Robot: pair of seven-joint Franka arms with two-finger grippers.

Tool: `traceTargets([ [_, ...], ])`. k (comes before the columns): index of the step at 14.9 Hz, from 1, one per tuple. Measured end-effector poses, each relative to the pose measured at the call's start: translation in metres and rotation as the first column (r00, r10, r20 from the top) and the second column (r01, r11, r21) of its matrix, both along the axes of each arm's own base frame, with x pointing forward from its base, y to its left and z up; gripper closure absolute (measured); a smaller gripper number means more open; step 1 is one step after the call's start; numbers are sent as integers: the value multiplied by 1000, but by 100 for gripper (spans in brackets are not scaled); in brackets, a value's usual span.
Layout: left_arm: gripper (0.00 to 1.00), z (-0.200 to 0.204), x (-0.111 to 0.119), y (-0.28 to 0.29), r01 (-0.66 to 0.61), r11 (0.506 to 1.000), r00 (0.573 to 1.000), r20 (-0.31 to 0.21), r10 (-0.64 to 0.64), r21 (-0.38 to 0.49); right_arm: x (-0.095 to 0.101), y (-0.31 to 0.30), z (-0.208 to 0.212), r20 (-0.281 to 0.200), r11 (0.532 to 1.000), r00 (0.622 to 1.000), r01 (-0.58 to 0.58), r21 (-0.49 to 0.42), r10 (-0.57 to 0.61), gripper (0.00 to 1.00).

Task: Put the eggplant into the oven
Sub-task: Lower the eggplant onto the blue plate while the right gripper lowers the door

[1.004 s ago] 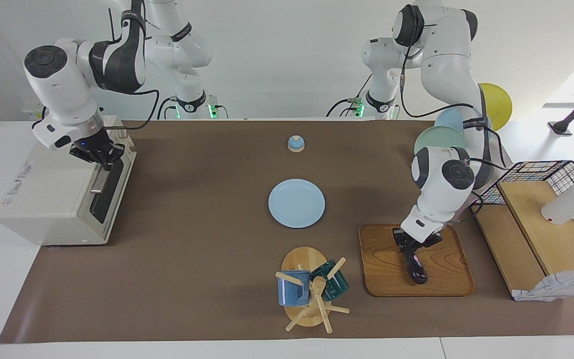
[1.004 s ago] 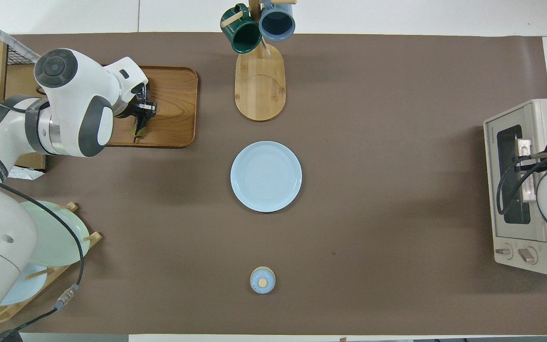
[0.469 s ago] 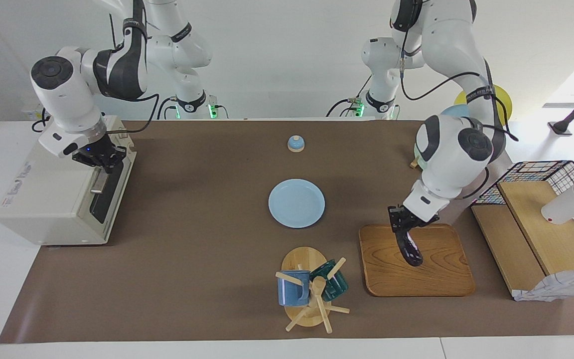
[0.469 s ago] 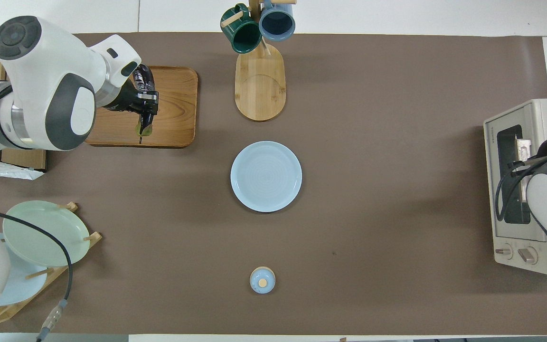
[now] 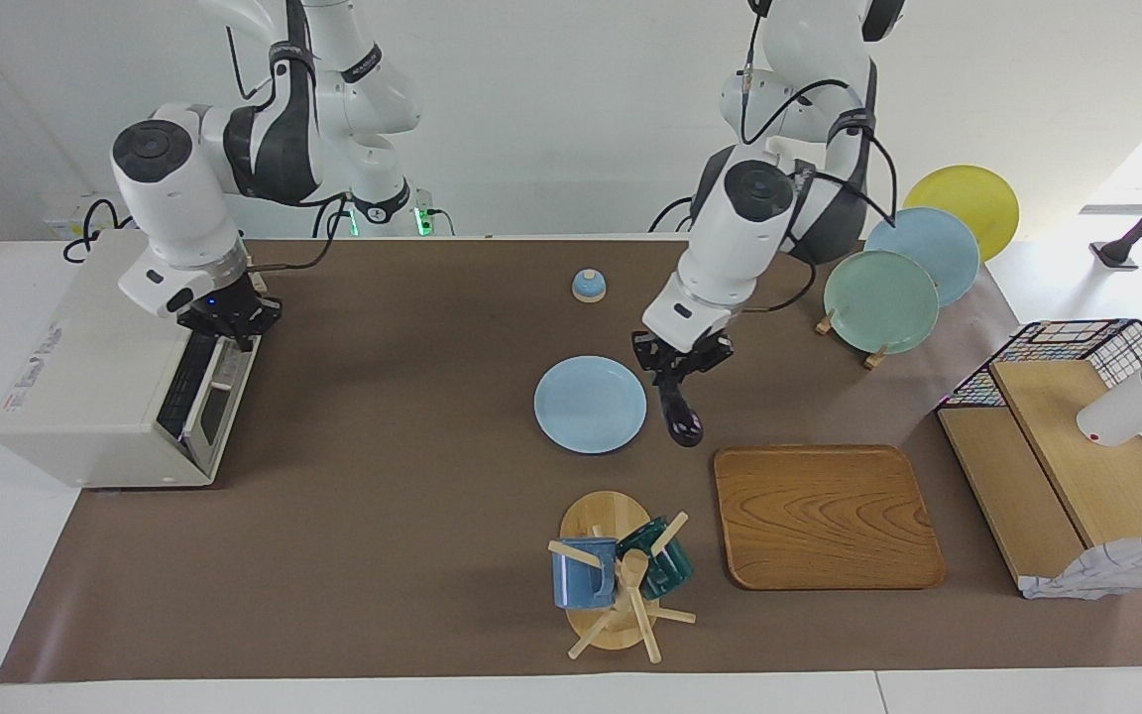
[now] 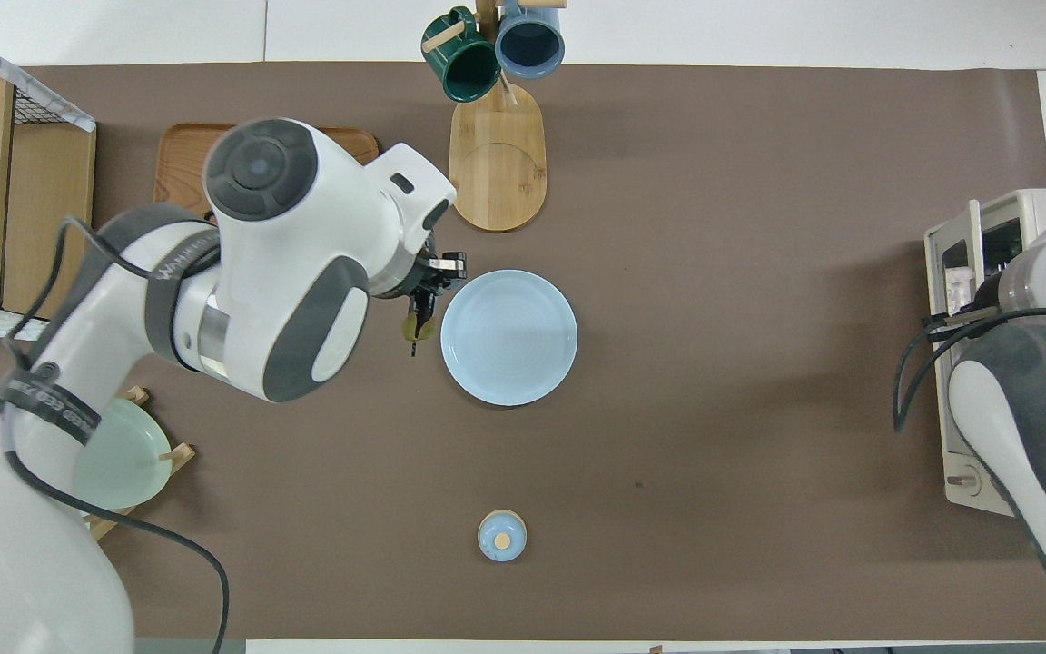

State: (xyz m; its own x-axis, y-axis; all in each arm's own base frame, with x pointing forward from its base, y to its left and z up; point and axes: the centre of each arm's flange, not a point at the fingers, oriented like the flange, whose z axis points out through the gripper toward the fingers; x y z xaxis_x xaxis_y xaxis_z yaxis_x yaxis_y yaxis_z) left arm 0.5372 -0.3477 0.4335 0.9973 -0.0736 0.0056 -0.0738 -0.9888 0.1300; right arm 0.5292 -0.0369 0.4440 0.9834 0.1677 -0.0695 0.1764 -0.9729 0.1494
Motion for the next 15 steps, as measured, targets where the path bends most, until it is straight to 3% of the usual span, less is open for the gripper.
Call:
traceTargets([
  [5, 69, -61, -47, -50, 14, 1000, 1000, 10, -14, -7, 0, 38, -54, 28, 997, 999, 15, 70, -17, 99],
  [9, 69, -92, -51, -62, 15, 1000, 1000, -1, -15, -2, 1, 51, -88, 39, 996, 998, 39, 83, -42, 99],
  [14, 69, -97, -50, -63, 13, 1000, 1000, 0, -13, -2, 3, 56, -125, 28, 991, 996, 80, 104, -83, 99],
  [15, 64, -97, -50, -63, 13, 1000, 1000, 0, -13, -2, 4, 56, -130, 23, 990, 996, 86, 108, -89, 99],
])
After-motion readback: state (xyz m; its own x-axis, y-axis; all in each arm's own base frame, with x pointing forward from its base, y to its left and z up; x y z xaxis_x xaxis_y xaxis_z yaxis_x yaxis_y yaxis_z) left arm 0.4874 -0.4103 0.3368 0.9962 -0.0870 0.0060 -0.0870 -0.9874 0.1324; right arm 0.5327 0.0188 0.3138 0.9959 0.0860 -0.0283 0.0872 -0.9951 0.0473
